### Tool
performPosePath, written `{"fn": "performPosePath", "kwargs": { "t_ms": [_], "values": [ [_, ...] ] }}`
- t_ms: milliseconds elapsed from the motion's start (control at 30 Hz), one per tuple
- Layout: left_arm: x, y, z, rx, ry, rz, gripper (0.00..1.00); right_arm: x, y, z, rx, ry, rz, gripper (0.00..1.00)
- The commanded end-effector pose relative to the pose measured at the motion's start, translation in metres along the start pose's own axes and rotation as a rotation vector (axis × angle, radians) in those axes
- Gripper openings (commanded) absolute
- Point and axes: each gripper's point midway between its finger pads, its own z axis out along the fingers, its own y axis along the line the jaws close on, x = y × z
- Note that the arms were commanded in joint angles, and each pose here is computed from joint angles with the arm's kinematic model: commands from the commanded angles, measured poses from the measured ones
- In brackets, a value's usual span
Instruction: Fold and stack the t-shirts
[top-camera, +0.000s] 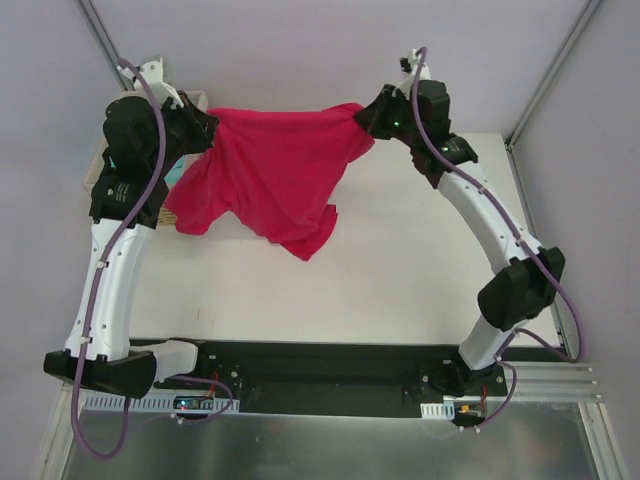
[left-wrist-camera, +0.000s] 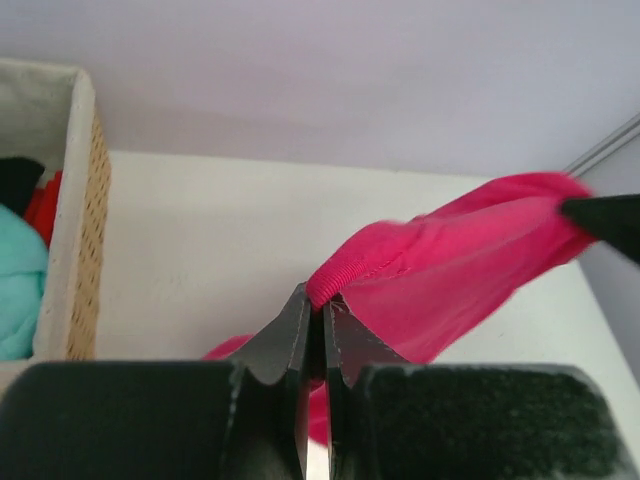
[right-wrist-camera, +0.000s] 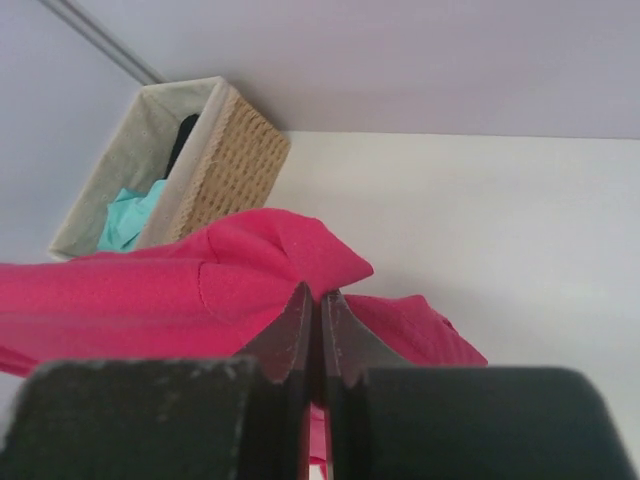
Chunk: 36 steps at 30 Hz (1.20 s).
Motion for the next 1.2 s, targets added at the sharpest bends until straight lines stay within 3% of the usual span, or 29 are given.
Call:
{"fn": "performPosePath", "kwargs": {
  "t_ms": [0,200,333,533,667,767,867,1000,1167],
  "values": [
    [-0.010,0.012,-0.012,-0.073,0.011,0.155,0.00,-0.055,0.014,-0.071,-0.005,-0.121,-0.159,0.01],
    [-0.066,-0.019,-0.030,0.024,-0.107,0.258,0.00,-0.089,0.025,-0.112,0.022,-0.215,-0.232,0.01],
    [-0.086,-0.029,-0.014,0.063,-0.135,0.284,0.00,-0.129,0.037,-0.126,0.049,-0.309,-0.231,0.01],
    [-0.068,-0.057,0.025,0.245,-0.059,0.168,0.00,-0.152,0.036,-0.139,0.087,-0.385,-0.227,0.01],
    [-0.038,-0.051,0.065,0.273,0.019,0.101,0.00,-0.162,0.033,-0.147,0.129,-0.397,-0.272,0.01],
    [-0.044,-0.055,0.086,0.296,0.018,0.072,0.00,-0.169,0.020,-0.150,0.201,-0.405,-0.294,0.01],
    [-0.077,-0.070,0.092,0.342,-0.070,0.096,0.00,-0.179,0.011,-0.155,0.250,-0.437,-0.318,0.01],
    [-0.142,-0.087,0.078,0.376,-0.288,0.214,0.00,-0.209,0.027,-0.164,0.194,-0.552,-0.357,0.01],
    [-0.169,-0.088,0.065,0.427,-0.386,0.253,0.00,-0.243,0.036,-0.176,0.222,-0.635,-0.388,0.01]
  ]
}}
